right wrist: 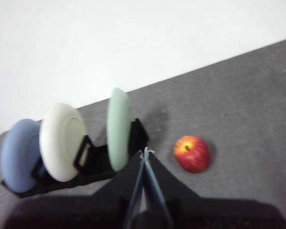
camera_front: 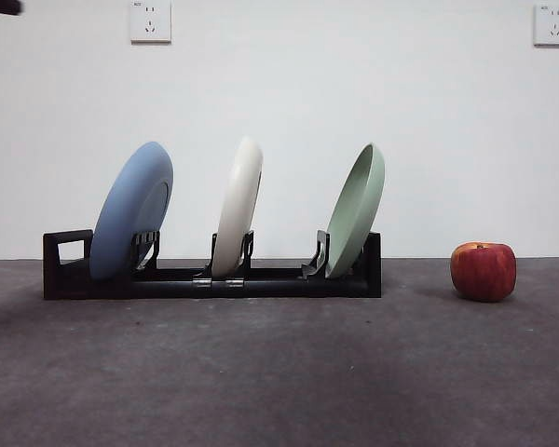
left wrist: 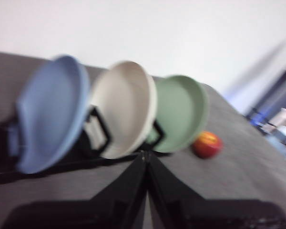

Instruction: Take the yellow plate from the plate rack,put the plate on the table,take the apple from the table,put the apple in the plate

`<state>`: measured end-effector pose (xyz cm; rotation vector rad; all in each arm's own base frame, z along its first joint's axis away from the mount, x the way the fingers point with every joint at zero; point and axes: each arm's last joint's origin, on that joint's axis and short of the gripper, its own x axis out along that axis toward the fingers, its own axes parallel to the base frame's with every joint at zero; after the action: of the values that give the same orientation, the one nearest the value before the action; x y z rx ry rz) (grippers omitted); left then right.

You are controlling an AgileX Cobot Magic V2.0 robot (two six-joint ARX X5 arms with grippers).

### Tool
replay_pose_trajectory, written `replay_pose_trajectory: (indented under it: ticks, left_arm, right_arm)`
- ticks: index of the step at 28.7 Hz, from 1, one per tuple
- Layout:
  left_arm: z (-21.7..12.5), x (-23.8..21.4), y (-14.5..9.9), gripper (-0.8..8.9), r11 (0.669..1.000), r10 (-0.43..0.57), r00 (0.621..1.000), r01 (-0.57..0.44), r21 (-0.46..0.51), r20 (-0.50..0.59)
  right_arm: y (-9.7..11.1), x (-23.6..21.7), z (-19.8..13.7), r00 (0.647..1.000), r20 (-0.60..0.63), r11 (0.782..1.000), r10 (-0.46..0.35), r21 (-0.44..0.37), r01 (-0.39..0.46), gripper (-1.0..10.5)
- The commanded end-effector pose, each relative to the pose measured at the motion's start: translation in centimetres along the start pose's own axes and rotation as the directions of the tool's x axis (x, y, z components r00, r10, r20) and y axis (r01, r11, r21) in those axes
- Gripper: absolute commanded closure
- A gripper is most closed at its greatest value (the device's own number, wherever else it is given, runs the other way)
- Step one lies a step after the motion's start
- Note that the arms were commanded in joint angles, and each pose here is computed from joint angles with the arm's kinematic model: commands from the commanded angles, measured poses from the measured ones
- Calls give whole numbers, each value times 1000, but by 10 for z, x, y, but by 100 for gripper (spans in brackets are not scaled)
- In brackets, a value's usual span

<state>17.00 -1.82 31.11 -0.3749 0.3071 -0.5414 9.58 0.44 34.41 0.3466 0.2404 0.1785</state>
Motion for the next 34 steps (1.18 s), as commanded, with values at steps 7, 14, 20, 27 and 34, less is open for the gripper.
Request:
replay_pose_trajectory:
  ticks: [7,14,20,27,34]
  left_arm:
    - [41,50,6,818,969,-234,954,213,-124,-189]
    - [59,110,8,818,952,-297,906,259,-162,-300]
    - [60,168,7,816,939,-338,866,285,-192,-369]
    - [57,224,-13,746,957,-288,860,265,-114,-421]
    - [51,233,-31,178,991,-107,906,132,32,-409]
  right_arm:
    - [6,23,16,965,-186,982,187,6,-189,948]
    - [5,45,22,888,-396,967,234,-3,-256,948]
    - [2,61,23,842,-495,973,213,32,-228,948]
    - [1,64,21,813,-531,968,239,62,-244,948]
    - [0,61,16,785,-574,969,231,65,-238,948]
